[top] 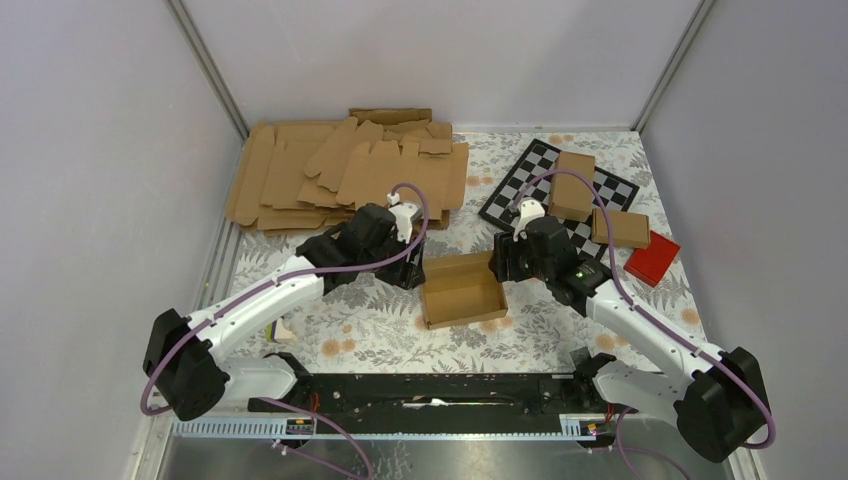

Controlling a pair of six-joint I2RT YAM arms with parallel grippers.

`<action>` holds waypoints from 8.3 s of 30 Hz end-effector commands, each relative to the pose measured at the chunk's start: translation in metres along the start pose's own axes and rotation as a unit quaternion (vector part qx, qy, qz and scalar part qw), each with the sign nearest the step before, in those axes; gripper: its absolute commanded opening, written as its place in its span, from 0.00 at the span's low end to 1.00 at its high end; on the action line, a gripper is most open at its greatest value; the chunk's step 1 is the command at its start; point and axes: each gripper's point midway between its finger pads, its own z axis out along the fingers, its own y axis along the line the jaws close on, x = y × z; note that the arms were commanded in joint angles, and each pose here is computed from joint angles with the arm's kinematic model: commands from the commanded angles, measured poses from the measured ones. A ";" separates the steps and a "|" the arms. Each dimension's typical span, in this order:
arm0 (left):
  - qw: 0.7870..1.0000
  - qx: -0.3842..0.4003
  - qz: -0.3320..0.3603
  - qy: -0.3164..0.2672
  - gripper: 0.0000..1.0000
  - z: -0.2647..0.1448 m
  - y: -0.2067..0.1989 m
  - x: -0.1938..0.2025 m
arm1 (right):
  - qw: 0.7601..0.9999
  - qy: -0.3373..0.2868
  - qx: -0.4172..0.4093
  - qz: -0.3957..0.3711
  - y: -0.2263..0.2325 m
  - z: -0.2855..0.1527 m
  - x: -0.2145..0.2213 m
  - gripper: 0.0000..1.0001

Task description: Fold the paper box

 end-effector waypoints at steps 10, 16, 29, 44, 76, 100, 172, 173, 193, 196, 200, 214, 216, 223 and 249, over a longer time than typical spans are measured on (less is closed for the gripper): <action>0.999 -0.018 -0.039 -0.030 0.40 0.012 0.009 -0.002 | 0.999 -0.012 -0.015 0.035 0.009 -0.002 -0.012 0.36; 0.998 -0.016 -0.052 -0.025 0.30 0.017 0.007 -0.001 | 0.997 -0.002 -0.032 0.066 0.018 -0.001 -0.011 0.31; 0.989 -0.038 -0.129 -0.060 0.18 0.025 0.010 -0.017 | 0.991 -0.002 -0.020 0.134 0.019 -0.001 -0.011 0.24; 0.984 -0.005 -0.141 -0.112 0.00 0.036 0.006 -0.020 | 0.989 -0.021 -0.024 0.142 0.019 -0.007 -0.012 0.07; 0.967 -0.006 0.002 -0.254 0.00 0.029 0.007 -0.017 | 0.993 -0.083 -0.073 0.029 0.024 -0.035 -0.002 0.89; 0.969 -0.012 0.065 -0.238 0.00 0.047 -0.011 0.003 | 0.972 -0.021 -0.233 -0.036 0.088 -0.058 -0.025 0.88; 0.987 0.076 -0.095 -0.104 0.64 0.044 -0.002 0.024 | 0.988 0.120 -0.053 -0.083 0.027 0.014 0.031 1.00; 0.987 0.077 -0.093 -0.105 0.63 0.047 0.000 0.028 | 0.987 0.122 -0.043 -0.100 0.024 0.019 0.034 1.00; 0.984 0.096 -0.086 -0.120 0.59 0.069 0.013 0.043 | 0.992 0.082 -0.047 -0.082 0.027 0.045 0.036 1.00; 0.984 0.096 -0.083 -0.123 0.58 0.068 0.012 0.042 | 0.989 0.113 -0.073 -0.061 0.037 0.048 0.048 1.00; 0.984 0.102 -0.077 -0.128 0.58 0.065 0.010 0.040 | 0.989 0.136 -0.060 -0.027 0.036 0.044 0.055 1.00; 0.970 0.092 -0.123 -0.189 0.58 0.042 0.015 0.032 | 0.988 0.139 -0.002 0.059 0.014 0.031 0.039 0.86; 0.967 0.097 -0.139 -0.192 0.57 0.040 0.015 0.036 | 0.991 0.114 0.002 0.069 0.006 0.028 0.027 0.84; 0.965 0.064 -0.150 -0.208 0.57 0.032 0.029 0.043 | 0.990 0.111 0.026 0.089 -0.016 0.026 0.032 0.75; 0.966 0.079 -0.161 -0.189 0.53 0.038 0.027 0.058 | 0.958 0.175 0.047 0.222 -0.056 0.059 0.094 0.18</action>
